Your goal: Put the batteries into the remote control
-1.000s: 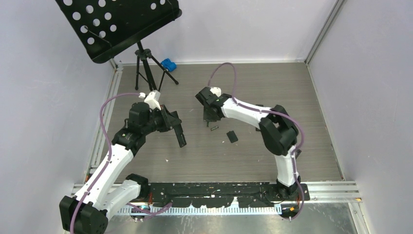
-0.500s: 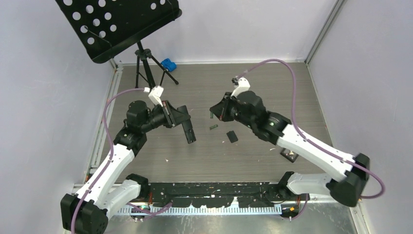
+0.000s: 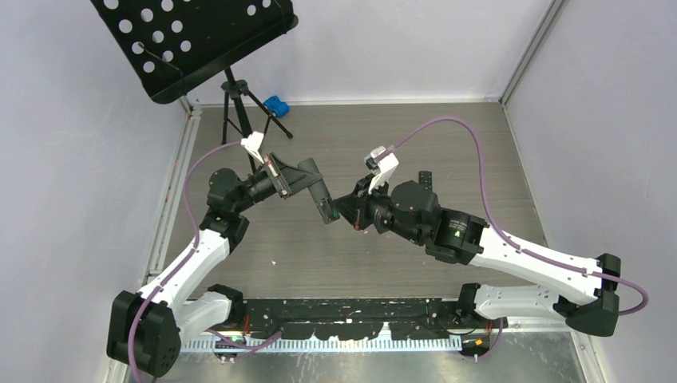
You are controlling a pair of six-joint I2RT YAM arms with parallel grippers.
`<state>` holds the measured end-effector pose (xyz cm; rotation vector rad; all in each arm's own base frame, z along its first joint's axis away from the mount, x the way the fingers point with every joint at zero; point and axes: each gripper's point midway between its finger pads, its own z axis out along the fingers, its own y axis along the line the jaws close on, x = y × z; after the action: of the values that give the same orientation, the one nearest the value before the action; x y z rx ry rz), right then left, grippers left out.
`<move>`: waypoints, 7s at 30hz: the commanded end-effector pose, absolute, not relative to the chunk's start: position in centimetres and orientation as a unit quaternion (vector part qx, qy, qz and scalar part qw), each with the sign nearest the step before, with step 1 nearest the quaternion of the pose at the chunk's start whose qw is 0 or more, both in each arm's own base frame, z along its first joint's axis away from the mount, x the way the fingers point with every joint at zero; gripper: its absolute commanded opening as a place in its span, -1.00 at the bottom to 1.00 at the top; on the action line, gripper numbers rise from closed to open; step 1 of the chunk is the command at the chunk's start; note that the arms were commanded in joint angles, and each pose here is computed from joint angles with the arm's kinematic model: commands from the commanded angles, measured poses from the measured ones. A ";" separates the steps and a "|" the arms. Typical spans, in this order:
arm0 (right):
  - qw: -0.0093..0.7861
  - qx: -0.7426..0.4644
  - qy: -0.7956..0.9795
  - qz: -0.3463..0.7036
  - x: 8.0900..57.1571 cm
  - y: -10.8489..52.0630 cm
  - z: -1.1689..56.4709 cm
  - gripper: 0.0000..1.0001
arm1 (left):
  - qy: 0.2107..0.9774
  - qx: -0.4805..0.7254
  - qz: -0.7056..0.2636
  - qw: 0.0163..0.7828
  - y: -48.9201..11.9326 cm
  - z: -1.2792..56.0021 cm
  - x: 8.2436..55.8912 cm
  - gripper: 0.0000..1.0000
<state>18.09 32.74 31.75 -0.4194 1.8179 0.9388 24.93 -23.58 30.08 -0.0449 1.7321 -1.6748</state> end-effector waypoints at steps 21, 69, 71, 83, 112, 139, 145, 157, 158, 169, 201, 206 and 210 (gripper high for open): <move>0.550 -0.140 0.719 0.401 18.8 34.0 34.9 -0.99 | 0.611 -0.006 -0.691 0.387 -22.9 35.4 23.1 -1.00; 0.468 -0.228 0.817 0.246 17.7 32.6 20.5 -0.99 | 0.557 -0.093 -0.732 0.382 -21.4 41.2 23.7 -1.00; 0.469 -0.231 0.822 0.228 17.7 32.3 19.7 -0.99 | 0.555 -0.104 -0.732 0.381 -21.3 41.2 24.0 -1.00; 0.473 -0.253 0.830 0.155 17.4 30.6 15.8 -0.87 | 0.558 -0.117 -0.733 0.370 -21.5 41.1 24.7 -1.00; 0.467 -0.213 0.817 0.264 16.2 33.4 16.3 -0.49 | 0.560 -0.135 -0.751 0.322 -21.9 38.6 24.6 -1.00; 0.486 -0.065 0.820 0.295 18.7 32.4 25.6 0.15 | 0.608 -0.095 -0.717 0.327 -22.6 35.2 23.9 -1.00; 0.489 -0.035 0.803 0.339 18.9 32.1 28.3 0.17 | 0.615 -0.090 -0.709 0.334 -22.6 34.6 24.1 -1.00; 0.471 0.044 0.772 0.424 18.5 30.5 30.4 0.34 | 0.613 -0.098 -0.703 0.347 -22.5 34.3 24.7 -1.00; 0.465 0.058 0.771 0.431 18.6 30.5 30.1 0.37 | 0.611 -0.099 -0.703 0.349 -22.4 34.5 24.7 -1.00; 0.405 0.106 0.711 0.565 18.5 33.6 32.0 0.53 | 0.598 -0.100 -0.709 0.361 -22.1 35.6 24.4 -1.00; 0.380 0.069 0.717 0.580 19.8 35.3 30.5 -0.04 | 0.587 -0.095 -0.724 0.350 -22.2 36.3 24.2 -1.00; 0.382 0.039 0.714 0.585 19.4 35.9 29.8 -0.14 | 0.588 -0.102 -0.726 0.342 -22.3 36.2 24.2 -1.00; 0.375 0.024 0.715 0.589 18.9 36.1 29.5 -0.44 | 0.587 -0.107 -0.728 0.337 -22.3 36.2 24.3 -1.00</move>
<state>19.70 35.50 30.68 0.1528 1.8052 1.5049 25.10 -22.47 32.79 -0.3416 1.6389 -1.8381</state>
